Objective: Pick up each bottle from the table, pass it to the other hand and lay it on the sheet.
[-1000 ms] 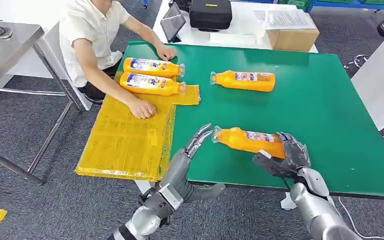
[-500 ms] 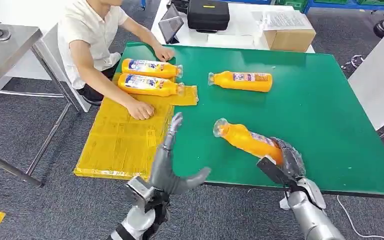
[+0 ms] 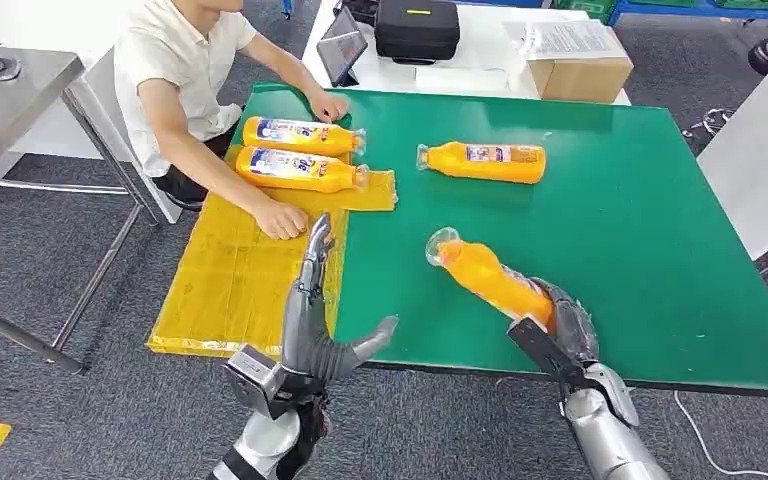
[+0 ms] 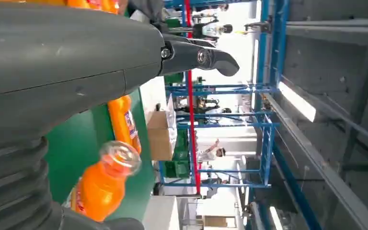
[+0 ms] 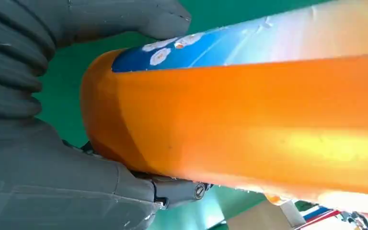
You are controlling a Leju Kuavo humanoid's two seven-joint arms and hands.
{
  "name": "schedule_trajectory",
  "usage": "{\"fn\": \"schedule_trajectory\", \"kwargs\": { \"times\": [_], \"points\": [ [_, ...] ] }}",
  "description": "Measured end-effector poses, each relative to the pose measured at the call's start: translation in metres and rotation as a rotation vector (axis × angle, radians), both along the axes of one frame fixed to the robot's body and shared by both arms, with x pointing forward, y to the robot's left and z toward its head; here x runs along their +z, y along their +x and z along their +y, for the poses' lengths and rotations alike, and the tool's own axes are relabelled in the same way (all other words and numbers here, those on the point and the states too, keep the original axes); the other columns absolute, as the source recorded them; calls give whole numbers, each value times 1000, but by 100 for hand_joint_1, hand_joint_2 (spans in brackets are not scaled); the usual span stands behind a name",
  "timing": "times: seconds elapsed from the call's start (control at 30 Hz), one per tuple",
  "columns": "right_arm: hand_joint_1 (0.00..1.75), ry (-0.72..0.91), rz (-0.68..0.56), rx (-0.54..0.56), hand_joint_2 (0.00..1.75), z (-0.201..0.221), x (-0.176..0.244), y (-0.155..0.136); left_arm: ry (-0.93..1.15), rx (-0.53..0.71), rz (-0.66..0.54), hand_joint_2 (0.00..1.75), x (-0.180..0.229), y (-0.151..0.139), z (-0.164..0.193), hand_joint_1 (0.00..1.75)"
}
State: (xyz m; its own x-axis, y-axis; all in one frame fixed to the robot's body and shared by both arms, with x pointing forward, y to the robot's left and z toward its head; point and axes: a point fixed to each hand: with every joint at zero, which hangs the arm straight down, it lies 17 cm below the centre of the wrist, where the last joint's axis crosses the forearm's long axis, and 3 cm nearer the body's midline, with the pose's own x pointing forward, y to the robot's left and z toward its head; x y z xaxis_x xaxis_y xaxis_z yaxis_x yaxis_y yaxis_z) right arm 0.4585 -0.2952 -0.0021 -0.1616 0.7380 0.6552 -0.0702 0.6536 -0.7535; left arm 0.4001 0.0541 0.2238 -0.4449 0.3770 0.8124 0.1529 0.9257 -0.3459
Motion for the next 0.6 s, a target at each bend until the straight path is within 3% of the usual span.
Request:
{"fn": "schedule_trajectory", "kwargs": {
  "times": [0.13, 0.27, 0.33, 0.47, 0.5, 0.6],
  "points": [
    [175, 23, -8, -6, 175, 4, 2, -2, -17, 26, 25, 175, -7, 2, 9, 0],
    [173, 139, -64, -37, 175, 14, 15, -14, -108, 88, 187, 175, -43, 8, 33, 0],
    [166, 207, -157, -73, 175, 23, 38, -26, -134, 88, 239, 175, -62, 3, 42, 0],
    [143, 286, -308, -89, 175, 52, 90, -41, -292, -102, 397, 175, -103, -11, 27, 0],
    [155, 302, -326, -70, 175, 64, 102, -43, -308, -154, 407, 175, -106, -14, 20, 0],
    [164, 323, -352, 48, 175, 111, 123, -48, -333, -279, 441, 175, -114, -19, 3, 0]
  ]
}}
